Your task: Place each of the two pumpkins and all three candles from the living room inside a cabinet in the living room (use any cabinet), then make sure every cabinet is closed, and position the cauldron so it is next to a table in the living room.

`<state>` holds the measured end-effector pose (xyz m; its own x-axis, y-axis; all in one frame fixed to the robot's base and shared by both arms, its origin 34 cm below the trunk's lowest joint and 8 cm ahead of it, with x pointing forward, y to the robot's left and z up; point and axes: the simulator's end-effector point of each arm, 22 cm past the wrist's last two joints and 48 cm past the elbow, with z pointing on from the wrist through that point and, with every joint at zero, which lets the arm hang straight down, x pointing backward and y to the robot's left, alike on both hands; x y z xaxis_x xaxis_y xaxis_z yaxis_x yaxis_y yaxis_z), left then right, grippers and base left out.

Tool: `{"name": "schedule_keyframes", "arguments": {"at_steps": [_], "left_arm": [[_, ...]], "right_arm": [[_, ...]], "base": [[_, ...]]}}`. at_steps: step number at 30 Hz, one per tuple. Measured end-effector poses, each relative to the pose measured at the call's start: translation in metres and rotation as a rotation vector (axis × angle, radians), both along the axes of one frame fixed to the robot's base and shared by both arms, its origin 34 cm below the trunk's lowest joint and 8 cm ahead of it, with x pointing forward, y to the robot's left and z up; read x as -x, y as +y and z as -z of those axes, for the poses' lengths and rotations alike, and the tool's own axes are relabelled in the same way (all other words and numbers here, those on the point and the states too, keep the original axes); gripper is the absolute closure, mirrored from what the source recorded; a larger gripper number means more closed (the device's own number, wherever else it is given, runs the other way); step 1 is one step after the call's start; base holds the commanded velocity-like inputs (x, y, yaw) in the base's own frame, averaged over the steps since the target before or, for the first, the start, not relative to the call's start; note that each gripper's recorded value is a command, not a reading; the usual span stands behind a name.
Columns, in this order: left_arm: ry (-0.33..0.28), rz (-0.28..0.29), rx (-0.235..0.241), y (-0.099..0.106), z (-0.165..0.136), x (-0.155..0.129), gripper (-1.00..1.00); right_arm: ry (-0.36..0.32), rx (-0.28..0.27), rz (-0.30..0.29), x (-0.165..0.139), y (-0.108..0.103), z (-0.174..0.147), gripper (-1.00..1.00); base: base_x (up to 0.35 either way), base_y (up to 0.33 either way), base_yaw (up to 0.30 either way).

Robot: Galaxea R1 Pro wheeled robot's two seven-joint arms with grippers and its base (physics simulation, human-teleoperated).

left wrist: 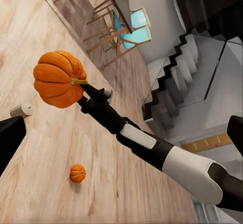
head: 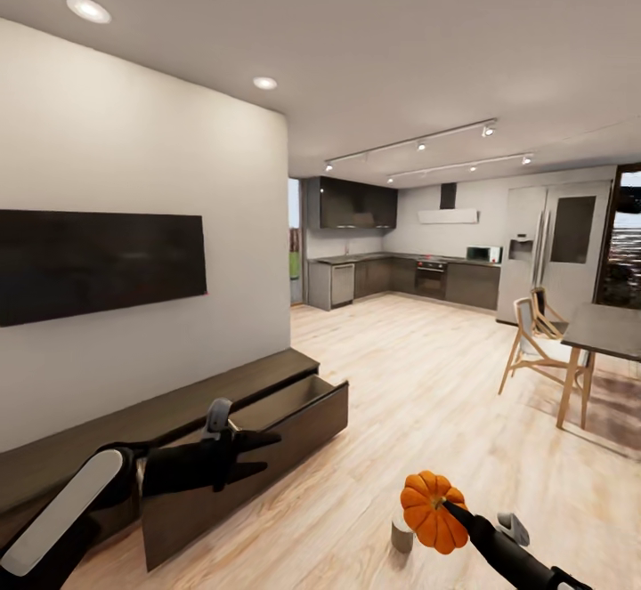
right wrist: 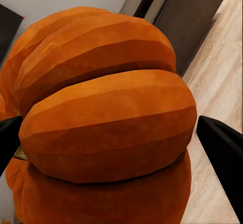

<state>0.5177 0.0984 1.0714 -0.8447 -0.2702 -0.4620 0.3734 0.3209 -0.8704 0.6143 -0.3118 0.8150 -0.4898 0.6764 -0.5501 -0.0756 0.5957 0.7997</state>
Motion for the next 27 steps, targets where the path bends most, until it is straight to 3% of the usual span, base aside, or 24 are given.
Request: {"name": "schedule_keyframes", "arguments": {"at_steps": [10, 27], "left_arm": [[-0.011, 0.000, -0.001, 0.000, -0.004, 0.002, -1.00], [-0.026, -0.002, -0.001, 0.001, -0.009, 0.004, -1.00]], "right_arm": [[-0.009, 0.002, -0.002, 0.000, 0.000, -0.004, 1.00], [-0.025, -0.001, 0.004, -0.002, -0.001, -0.011, 1.00]], "base": [[0.267, 0.000, -0.252], [0.013, 0.045, -0.252]]}}
